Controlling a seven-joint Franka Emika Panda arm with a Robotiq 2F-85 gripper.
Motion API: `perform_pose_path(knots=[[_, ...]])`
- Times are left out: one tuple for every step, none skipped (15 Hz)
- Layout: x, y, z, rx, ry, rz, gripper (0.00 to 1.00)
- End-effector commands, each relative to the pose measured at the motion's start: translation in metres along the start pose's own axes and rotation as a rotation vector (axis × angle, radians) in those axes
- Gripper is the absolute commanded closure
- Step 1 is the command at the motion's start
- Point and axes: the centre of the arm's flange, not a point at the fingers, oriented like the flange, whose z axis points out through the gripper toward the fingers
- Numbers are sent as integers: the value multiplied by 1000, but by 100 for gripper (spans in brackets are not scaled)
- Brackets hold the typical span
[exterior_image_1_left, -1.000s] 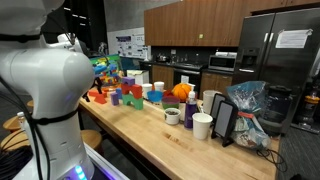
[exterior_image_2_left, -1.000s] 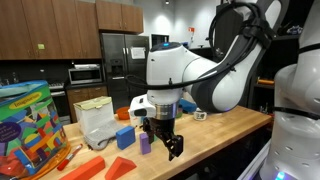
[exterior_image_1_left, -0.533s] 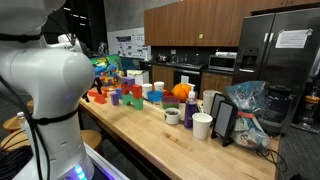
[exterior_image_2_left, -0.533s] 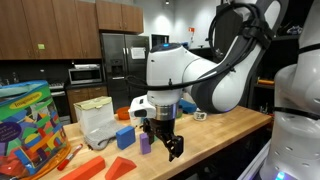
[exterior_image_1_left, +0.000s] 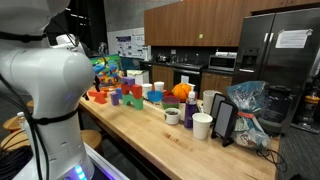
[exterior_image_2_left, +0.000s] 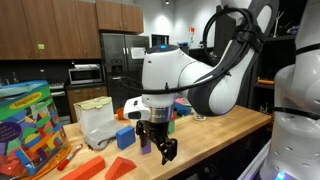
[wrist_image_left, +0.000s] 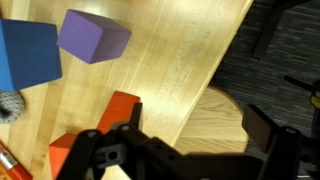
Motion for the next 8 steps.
perform_pose_path(knots=[[20, 11, 5, -58, 10, -18, 0], [24, 14, 3, -71, 17, -22, 0], [28, 18, 2, -80, 24, -26, 0], [33, 22, 1, -91, 29, -27, 0], [39, 27, 2, -97, 34, -29, 0], [43, 30, 3, -102, 36, -32, 0], [48, 35, 5, -107, 38, -33, 0], [52, 38, 7, -110, 38, -35, 0]])
